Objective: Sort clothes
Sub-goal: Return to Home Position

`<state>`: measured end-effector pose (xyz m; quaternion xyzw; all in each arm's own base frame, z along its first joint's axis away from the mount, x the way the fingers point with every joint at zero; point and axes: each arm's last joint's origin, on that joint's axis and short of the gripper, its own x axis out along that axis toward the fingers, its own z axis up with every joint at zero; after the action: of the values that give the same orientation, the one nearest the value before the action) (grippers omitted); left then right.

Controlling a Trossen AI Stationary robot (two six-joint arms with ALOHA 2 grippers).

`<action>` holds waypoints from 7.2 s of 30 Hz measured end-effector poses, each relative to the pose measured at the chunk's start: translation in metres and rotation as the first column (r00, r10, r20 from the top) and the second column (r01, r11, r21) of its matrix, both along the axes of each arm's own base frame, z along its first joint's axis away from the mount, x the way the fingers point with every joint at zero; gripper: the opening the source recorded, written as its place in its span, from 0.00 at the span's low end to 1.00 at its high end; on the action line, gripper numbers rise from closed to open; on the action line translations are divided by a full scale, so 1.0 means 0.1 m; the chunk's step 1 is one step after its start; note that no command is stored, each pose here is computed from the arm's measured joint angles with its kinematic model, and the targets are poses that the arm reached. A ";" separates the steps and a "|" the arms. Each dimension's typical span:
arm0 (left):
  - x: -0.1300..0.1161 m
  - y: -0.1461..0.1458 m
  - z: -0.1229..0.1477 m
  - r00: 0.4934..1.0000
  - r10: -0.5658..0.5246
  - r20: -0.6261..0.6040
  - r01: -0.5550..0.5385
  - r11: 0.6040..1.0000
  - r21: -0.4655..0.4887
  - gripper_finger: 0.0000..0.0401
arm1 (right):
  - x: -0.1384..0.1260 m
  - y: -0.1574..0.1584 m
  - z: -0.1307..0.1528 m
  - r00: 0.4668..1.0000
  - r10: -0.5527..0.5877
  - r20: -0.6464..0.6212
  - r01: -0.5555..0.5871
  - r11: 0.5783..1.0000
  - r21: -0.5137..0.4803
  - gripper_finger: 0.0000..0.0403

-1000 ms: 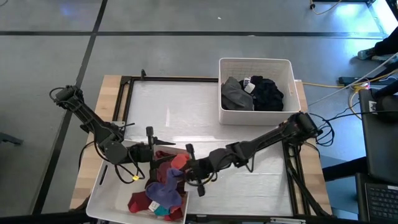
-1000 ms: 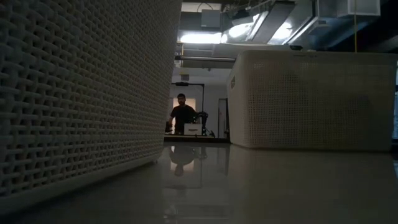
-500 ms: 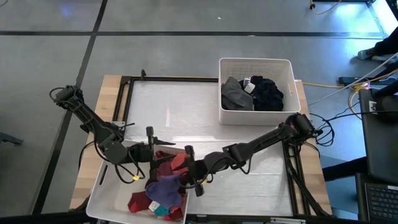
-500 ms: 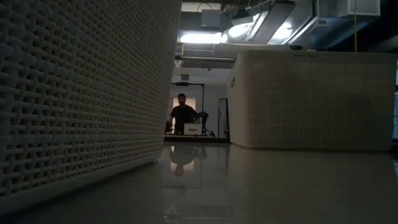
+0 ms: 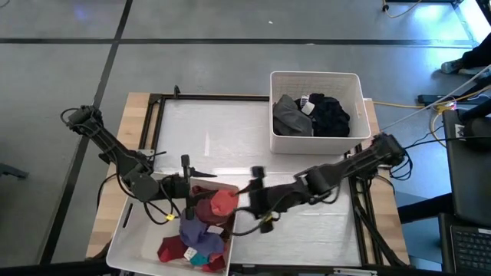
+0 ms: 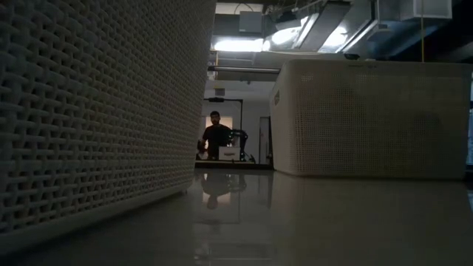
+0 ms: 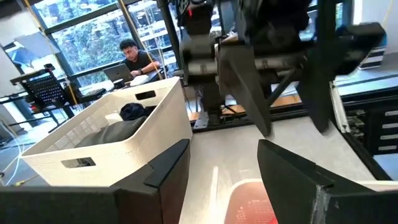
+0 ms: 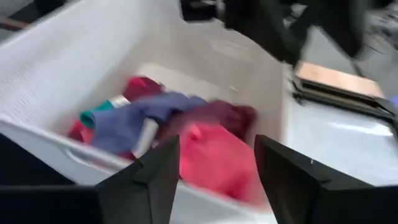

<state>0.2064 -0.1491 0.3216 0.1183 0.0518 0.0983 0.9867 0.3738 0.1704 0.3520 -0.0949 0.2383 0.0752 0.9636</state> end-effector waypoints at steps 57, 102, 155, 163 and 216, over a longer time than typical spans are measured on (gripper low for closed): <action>-0.30 1.68 -0.72 0.995 -0.086 0.051 0.093 0.983 -0.159 0.00 | -2.38 -1.32 -1.36 0.953 -0.055 0.298 -0.034 0.957 0.288 0.01; -0.87 1.64 -1.50 0.987 -0.028 0.161 0.067 0.968 -0.243 0.01 | -2.51 -1.37 -1.91 0.943 -0.033 0.330 -0.083 0.940 0.331 0.01; -1.10 1.62 -1.52 0.984 0.045 0.170 0.002 0.964 -0.266 0.01 | -2.80 -1.46 -1.82 0.895 -0.049 0.444 -0.084 0.958 0.274 0.01; -1.10 1.62 -1.53 0.986 0.044 0.163 0.001 0.963 -0.271 0.01 | -2.80 -1.46 -1.82 0.895 -0.049 0.444 -0.084 0.958 0.274 0.01; -1.10 1.62 -1.53 0.986 0.043 0.162 0.001 0.965 -0.263 0.01 | -2.79 -1.46 -1.83 0.896 -0.048 0.442 -0.083 0.958 0.273 0.01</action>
<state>0.0967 0.0130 0.1689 -0.0227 -0.0169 0.1107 0.9935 0.0943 0.0244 0.1692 0.0280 -0.0020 0.0938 0.9952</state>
